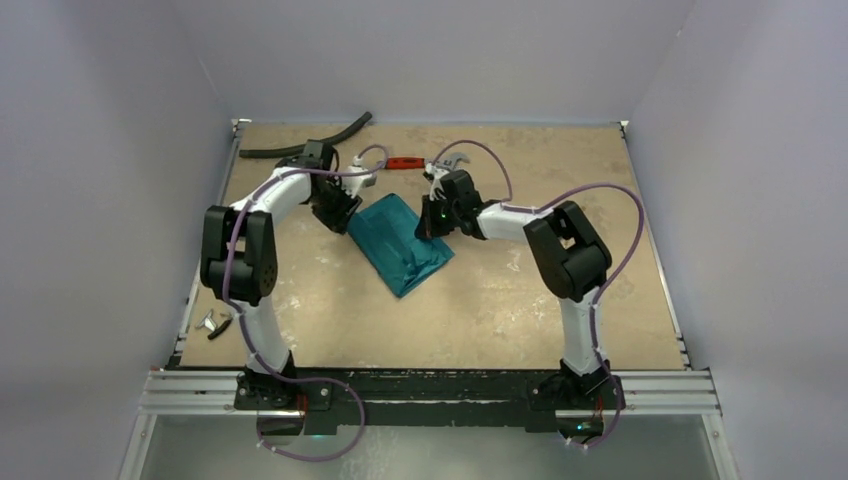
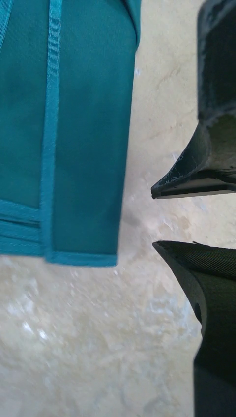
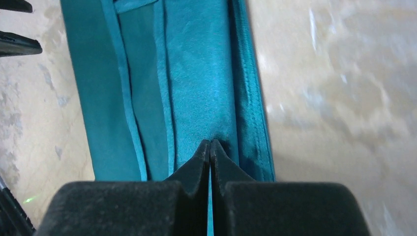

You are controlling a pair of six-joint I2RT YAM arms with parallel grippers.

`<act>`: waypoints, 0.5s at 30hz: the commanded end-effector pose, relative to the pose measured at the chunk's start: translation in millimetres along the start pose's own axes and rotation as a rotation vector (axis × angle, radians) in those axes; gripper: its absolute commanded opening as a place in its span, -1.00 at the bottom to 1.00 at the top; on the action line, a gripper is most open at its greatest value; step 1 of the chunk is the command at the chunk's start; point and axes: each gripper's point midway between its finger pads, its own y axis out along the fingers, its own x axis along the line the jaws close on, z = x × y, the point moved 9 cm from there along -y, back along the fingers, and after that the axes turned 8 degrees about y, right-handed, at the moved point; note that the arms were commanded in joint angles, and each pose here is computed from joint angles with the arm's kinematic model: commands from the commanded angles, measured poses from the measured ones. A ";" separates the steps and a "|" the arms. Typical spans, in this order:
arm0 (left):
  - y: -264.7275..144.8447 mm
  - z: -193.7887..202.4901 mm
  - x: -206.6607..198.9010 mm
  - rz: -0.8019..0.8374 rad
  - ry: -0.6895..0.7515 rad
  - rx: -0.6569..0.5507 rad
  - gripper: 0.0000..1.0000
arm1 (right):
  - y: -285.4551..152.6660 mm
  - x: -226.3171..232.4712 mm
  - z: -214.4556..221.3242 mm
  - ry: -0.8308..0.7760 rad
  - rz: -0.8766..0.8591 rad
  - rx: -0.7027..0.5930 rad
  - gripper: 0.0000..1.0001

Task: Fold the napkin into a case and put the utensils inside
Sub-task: Rotate the 2/3-rectangle-folded napkin at the center of the board.

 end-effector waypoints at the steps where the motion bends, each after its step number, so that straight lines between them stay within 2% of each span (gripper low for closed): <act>1: -6.4 -27.3 -32.3 0.065 0.102 -0.080 -0.31 | -24.8 -16.2 21.5 0.029 0.069 -0.041 -1.00; 3: -5.1 -32.3 -47.2 0.076 0.147 -0.072 -0.33 | -31.4 -20.1 35.5 0.069 0.079 -0.067 -1.00; 8: -0.8 -36.8 -70.9 0.092 0.188 -0.067 -0.34 | -57.0 -31.1 89.6 0.294 0.158 -0.102 -1.00; 11: 1.6 -43.0 -73.7 0.092 0.190 -0.070 -0.33 | -66.7 -13.8 118.0 0.387 0.163 -0.124 -1.00; 15: 12.0 -54.4 -83.8 0.115 0.207 -0.059 -0.31 | -58.7 27.3 134.6 0.410 0.111 -0.093 -1.00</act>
